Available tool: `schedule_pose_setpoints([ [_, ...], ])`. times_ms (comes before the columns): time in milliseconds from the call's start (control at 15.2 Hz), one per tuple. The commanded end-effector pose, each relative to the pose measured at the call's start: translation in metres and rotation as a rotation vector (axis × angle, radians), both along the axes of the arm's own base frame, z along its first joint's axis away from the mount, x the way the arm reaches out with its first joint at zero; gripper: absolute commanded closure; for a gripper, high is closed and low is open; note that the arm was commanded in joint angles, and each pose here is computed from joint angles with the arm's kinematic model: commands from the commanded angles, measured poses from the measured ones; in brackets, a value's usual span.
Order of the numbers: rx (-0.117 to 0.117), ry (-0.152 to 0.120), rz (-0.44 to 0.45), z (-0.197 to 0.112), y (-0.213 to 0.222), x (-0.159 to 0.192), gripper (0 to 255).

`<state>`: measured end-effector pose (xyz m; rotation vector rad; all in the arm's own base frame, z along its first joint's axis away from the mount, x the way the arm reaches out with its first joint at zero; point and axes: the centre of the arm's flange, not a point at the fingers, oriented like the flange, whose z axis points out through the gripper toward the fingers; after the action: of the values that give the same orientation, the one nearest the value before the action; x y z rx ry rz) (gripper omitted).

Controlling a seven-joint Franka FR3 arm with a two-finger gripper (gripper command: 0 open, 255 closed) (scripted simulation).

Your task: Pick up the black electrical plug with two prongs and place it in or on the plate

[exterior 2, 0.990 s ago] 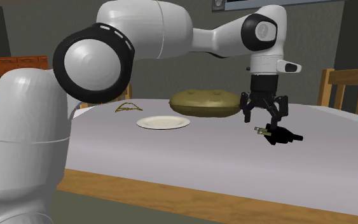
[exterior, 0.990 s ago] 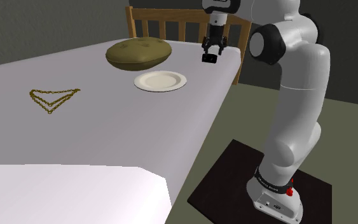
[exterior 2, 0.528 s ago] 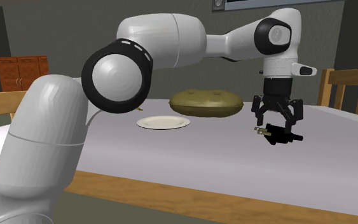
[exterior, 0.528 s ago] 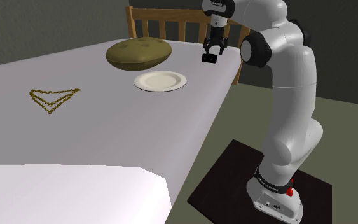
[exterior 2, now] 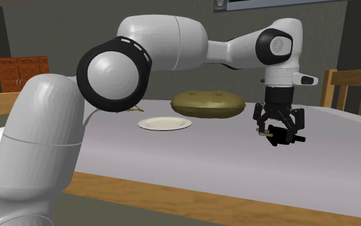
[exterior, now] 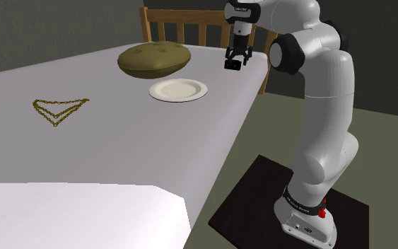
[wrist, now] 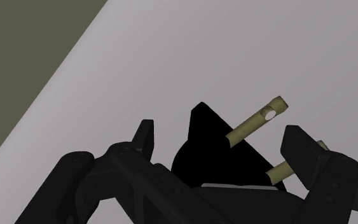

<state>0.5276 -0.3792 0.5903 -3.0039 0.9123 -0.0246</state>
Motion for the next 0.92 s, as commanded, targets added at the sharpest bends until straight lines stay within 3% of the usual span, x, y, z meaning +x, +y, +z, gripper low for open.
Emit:
schedule_pose_setpoints([
  [0, 0.000, 0.000, 0.000, -0.0004, 0.0000, 0.0002, 0],
  [132, 0.000, 0.000, 0.000, -0.0004, 0.0000, 0.0002, 0],
  [198, 0.000, 0.000, 0.000, -0.0004, 0.0000, 0.0002, 255],
  [858, 0.000, 0.000, 0.000, 0.0049, 0.0000, 0.0002, 255],
])
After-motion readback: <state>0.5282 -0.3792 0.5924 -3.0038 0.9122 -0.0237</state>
